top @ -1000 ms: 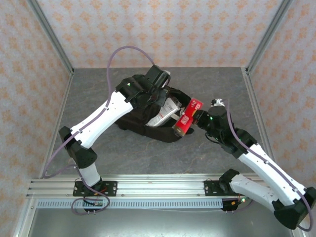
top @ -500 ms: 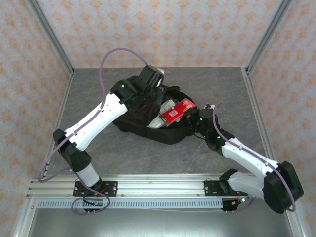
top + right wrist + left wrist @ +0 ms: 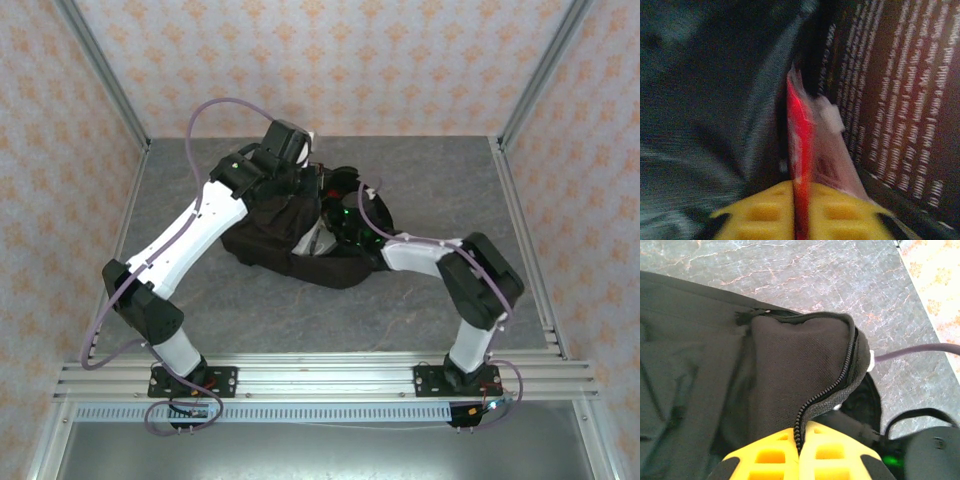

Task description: Pack books, pencil case, and school supplies into a backpack

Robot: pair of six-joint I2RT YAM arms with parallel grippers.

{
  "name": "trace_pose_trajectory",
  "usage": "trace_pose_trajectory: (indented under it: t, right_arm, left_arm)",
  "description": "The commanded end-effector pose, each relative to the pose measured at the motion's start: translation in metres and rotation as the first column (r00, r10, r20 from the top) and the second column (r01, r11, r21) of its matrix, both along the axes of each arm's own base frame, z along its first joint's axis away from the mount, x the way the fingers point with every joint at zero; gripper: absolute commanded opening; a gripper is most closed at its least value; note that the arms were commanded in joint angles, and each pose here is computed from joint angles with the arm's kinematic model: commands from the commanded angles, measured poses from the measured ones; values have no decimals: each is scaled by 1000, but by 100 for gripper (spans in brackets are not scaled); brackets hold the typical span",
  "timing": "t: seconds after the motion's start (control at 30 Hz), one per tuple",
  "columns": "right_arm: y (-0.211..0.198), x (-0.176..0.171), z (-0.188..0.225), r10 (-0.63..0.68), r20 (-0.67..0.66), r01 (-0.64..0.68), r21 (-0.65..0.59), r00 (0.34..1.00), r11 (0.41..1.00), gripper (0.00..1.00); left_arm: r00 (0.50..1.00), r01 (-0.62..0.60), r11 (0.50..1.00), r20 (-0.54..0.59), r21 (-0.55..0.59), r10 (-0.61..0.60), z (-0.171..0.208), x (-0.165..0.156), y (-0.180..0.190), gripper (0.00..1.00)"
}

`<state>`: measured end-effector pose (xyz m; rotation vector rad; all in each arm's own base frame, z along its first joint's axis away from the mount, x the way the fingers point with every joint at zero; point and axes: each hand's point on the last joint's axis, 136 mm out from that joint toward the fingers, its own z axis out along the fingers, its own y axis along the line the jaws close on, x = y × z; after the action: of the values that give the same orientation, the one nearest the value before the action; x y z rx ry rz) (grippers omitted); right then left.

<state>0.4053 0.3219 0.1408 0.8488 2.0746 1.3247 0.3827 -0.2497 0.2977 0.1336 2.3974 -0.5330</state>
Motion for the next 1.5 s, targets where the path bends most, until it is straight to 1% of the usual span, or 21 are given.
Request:
trace_pose_trajectory:
  t: [0.0,0.03,0.1,0.2,0.27,0.4,0.5,0.63,0.77,0.83,0.93,1.0,1.1,1.17,1.27,1.33,1.4,1.43,1.47]
  right_arm:
    - [30,-11,1,146,16,-146,12,989,989,45]
    - [27,-12,0,149,15,-149,-12,989,989,50]
    - [9,-17,1,148,7,-146,-136,989,980,61]
    - [-20,-29,13,149,27,-133,-315,988,940,70]
    - [-37,-36,21,150,42,-122,-391,988,912,73]
    - [-78,-51,40,111,85,-50,-524,990,850,73]
    - [-100,-65,54,119,105,-32,-601,987,799,73]
    - [-110,-81,67,199,119,-72,-659,973,749,73]
    - [-117,-92,78,249,152,-78,-688,957,721,73]
    - [-122,-97,92,258,194,-55,-690,946,721,73]
    - [-144,-96,99,195,218,30,-737,956,675,72]
    - [-159,-96,101,150,231,83,-760,961,644,72]
    - [-170,-98,101,125,232,107,-778,965,619,72]
    - [-178,-97,99,94,216,118,-790,972,601,72]
    - [-189,-97,99,41,221,153,-786,974,599,71]
    - [-192,-94,99,25,226,163,-773,974,613,69]
    - [-190,-89,98,27,208,144,-756,978,638,67]
    - [-189,-86,99,29,203,137,-755,979,641,66]
    - [-187,-84,98,33,192,126,-755,981,644,66]
  left_arm:
    - [999,-21,994,34,-107,25,17,12,1,0]
    - [999,-27,993,26,-115,30,16,15,3,0]
    - [999,-38,990,13,-134,40,13,19,5,0]
    - [999,-49,986,-2,-158,49,11,23,8,0]
    - [999,-54,984,-5,-168,54,11,25,10,0]
    - [998,-69,982,-19,-175,67,6,31,16,0]
    - [996,-80,978,-42,-194,73,1,36,17,0]
    - [995,-82,969,-72,-233,67,-5,42,17,0]
    - [996,-63,976,-74,-207,49,-12,40,14,0]
    - [997,-47,983,-75,-179,34,-18,38,10,0]
    - [997,-6,991,-80,-137,-5,-26,29,-1,0]
    - [996,36,996,-84,-83,-43,-33,19,-13,0]
    - [994,79,997,-77,26,-77,-44,0,-26,0]
    - [993,94,994,-84,57,-89,-49,-8,-29,0]
    - [990,98,993,-111,60,-90,-59,-17,-25,0]
    - [985,115,992,-133,53,-107,-67,-24,-26,0]
    - [980,117,992,-167,51,-107,-79,-30,-27,0]
    - [978,121,991,-178,52,-110,-85,-34,-28,0]
    - [976,122,991,-186,54,-110,-91,-36,-30,7]
